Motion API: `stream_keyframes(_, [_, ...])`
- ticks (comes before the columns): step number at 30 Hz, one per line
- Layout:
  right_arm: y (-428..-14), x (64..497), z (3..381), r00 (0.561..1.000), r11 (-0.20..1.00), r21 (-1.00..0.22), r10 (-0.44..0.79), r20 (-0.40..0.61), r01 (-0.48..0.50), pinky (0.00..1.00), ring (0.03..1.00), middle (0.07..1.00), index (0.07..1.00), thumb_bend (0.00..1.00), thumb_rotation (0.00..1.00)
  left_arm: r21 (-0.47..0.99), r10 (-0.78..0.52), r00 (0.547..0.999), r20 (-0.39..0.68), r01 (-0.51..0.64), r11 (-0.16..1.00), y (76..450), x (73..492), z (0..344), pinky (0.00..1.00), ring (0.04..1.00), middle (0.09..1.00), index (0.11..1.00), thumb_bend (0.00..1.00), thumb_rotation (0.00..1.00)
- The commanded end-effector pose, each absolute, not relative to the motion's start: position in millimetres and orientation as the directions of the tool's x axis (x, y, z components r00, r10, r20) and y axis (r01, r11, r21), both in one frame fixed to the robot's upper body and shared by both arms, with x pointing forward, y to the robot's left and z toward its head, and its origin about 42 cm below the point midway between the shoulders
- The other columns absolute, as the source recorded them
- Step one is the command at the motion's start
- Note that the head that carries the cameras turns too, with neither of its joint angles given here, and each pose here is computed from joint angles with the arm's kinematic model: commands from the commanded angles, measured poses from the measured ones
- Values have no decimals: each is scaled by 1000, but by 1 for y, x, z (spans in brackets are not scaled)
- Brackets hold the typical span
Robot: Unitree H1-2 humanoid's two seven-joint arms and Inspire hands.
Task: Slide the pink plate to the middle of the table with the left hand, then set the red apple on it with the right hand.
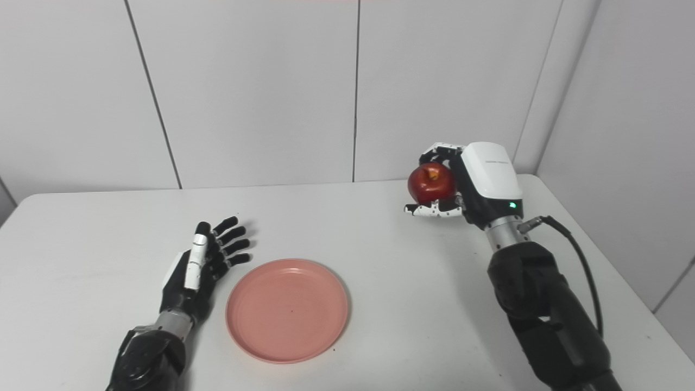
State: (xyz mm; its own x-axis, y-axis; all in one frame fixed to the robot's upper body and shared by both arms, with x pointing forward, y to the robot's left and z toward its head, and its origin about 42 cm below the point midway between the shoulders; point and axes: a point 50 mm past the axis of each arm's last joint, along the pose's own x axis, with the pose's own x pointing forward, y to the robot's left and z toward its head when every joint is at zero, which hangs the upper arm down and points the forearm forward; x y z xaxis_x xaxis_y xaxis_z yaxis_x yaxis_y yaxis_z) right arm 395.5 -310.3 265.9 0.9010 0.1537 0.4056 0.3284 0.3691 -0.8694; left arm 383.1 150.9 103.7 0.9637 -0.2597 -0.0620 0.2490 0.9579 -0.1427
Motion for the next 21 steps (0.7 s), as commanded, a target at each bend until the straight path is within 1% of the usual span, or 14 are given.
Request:
stream_keyframes(1, [-300, 405, 299, 839, 393, -834, 227, 495, 386, 130, 180, 270, 480, 499, 164, -162, -257, 952, -164, 231, 959, 142, 374, 83, 723, 784, 828, 812, 722, 961])
stream_keyframes(7, [-278, 413, 303, 808, 423, -830, 299, 507, 363, 140, 191, 279, 480, 501, 161, -169, -253, 954, -163, 226, 959, 134, 373, 83, 732, 777, 827, 805, 724, 953])
stream_keyframes(9, [-266, 415, 303, 797, 439, -829, 328, 507, 347, 135, 186, 275, 481, 501, 160, -168, -247, 955, -165, 220, 961, 134, 372, 84, 727, 773, 823, 804, 715, 949])
stream_keyframes(12, [-248, 417, 303, 796, 453, -833, 349, 495, 320, 129, 181, 272, 481, 501, 160, -162, -245, 955, -166, 219, 962, 134, 372, 84, 720, 769, 819, 804, 702, 951])
stream_keyframes(16, [-226, 415, 302, 774, 469, -825, 375, 509, 315, 135, 192, 290, 480, 502, 158, -164, -244, 955, -167, 218, 962, 136, 372, 84, 725, 770, 819, 802, 699, 948])
stream_keyframes(21, [-197, 411, 296, 770, 522, -802, 369, 520, 292, 99, 149, 238, 479, 500, 152, -162, -248, 954, -170, 222, 962, 135, 373, 84, 741, 778, 826, 804, 699, 949])
